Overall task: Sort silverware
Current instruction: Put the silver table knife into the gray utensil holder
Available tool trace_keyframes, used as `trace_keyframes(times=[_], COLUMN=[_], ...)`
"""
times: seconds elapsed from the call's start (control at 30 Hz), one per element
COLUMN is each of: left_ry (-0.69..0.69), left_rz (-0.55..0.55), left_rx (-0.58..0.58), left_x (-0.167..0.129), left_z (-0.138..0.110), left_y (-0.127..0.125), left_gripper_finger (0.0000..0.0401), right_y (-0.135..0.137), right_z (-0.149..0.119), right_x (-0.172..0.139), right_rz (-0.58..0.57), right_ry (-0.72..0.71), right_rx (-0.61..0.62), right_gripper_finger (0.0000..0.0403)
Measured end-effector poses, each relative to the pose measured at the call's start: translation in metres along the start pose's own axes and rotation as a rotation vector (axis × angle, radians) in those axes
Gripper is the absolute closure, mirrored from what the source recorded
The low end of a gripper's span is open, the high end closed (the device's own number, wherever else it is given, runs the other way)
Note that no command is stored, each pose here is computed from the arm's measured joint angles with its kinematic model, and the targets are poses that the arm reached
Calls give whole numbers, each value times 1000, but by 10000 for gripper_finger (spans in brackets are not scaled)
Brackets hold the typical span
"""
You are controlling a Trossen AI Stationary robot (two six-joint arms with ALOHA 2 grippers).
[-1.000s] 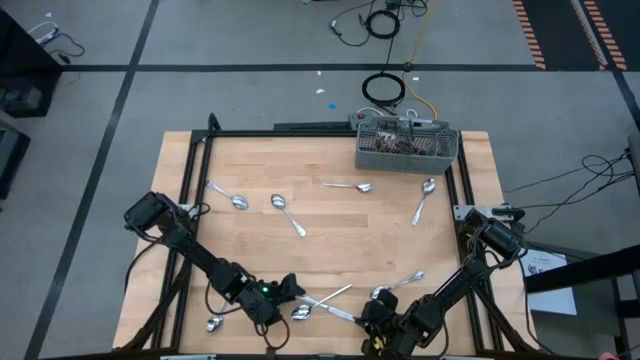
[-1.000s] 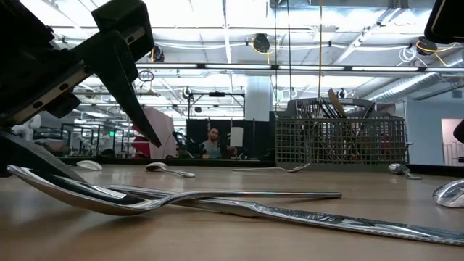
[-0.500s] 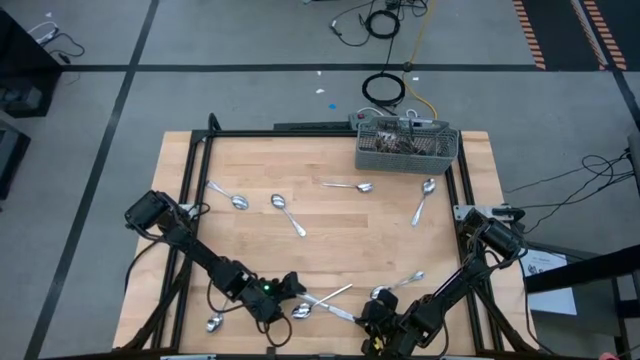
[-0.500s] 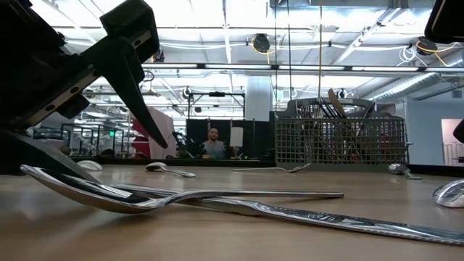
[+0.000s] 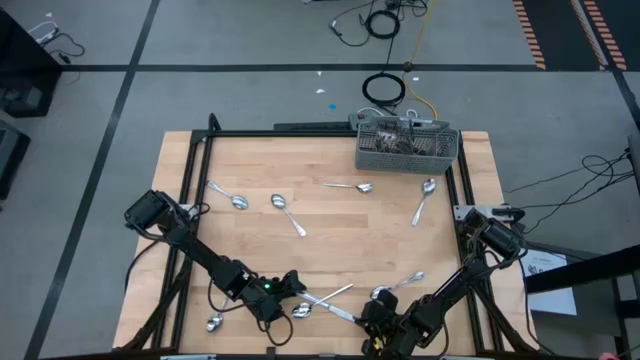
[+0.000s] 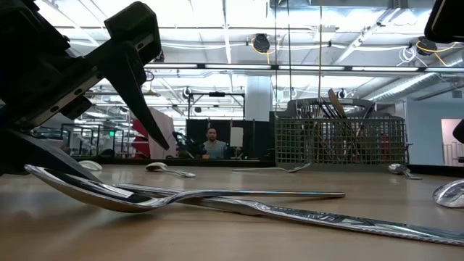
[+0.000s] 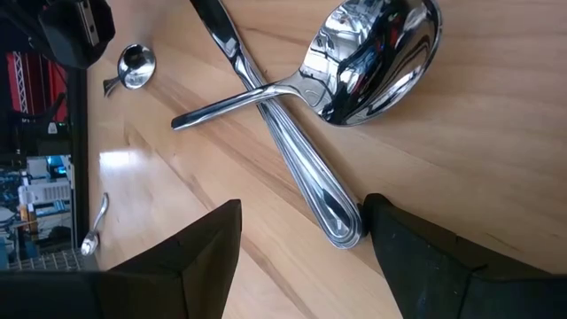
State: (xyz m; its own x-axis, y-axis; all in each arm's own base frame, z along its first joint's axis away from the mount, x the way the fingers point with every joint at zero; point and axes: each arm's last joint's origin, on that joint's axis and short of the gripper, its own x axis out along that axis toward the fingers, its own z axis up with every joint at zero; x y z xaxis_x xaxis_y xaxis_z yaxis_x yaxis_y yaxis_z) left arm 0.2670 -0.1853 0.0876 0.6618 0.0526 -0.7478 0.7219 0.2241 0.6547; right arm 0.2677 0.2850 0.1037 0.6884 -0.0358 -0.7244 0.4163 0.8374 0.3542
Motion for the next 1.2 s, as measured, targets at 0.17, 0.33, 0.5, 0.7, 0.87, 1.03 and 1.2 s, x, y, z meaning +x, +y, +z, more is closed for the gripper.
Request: trace_keyframes(times=[0.17,0.33,0.5,0.7,0.87,1.03,1.2], left_ry=[-4,-16,-22,-34,-82,-99,-121], left_rz=[0,2,-2,-6,-20,-26,3], left_rx=[11,29,29,6,120,160,198], left_x=[-2,-4,-4,-1,0,1,1], left_z=[3,6,7,3,4,4,7], left_y=[-3,-6,-6,0,4,5,8], left_gripper_finger=[141,141,141,142,153,158,159], right_y=[1,-1,-4,-8,-9,-9,-9], right_z=[-2,-8,-9,-11,-11,-10,-7], right_x=[-1,-5,-6,-7,-6,-6,-4], right_rz=[7,-7,-39,-72,-79,-77,-76], right_ry=[22,82,96,107,108,107,106], right_rx=[-24,-43,-51,-73,-77,-73,-63], right_gripper_finger=[403,403,403,403,403,403,403])
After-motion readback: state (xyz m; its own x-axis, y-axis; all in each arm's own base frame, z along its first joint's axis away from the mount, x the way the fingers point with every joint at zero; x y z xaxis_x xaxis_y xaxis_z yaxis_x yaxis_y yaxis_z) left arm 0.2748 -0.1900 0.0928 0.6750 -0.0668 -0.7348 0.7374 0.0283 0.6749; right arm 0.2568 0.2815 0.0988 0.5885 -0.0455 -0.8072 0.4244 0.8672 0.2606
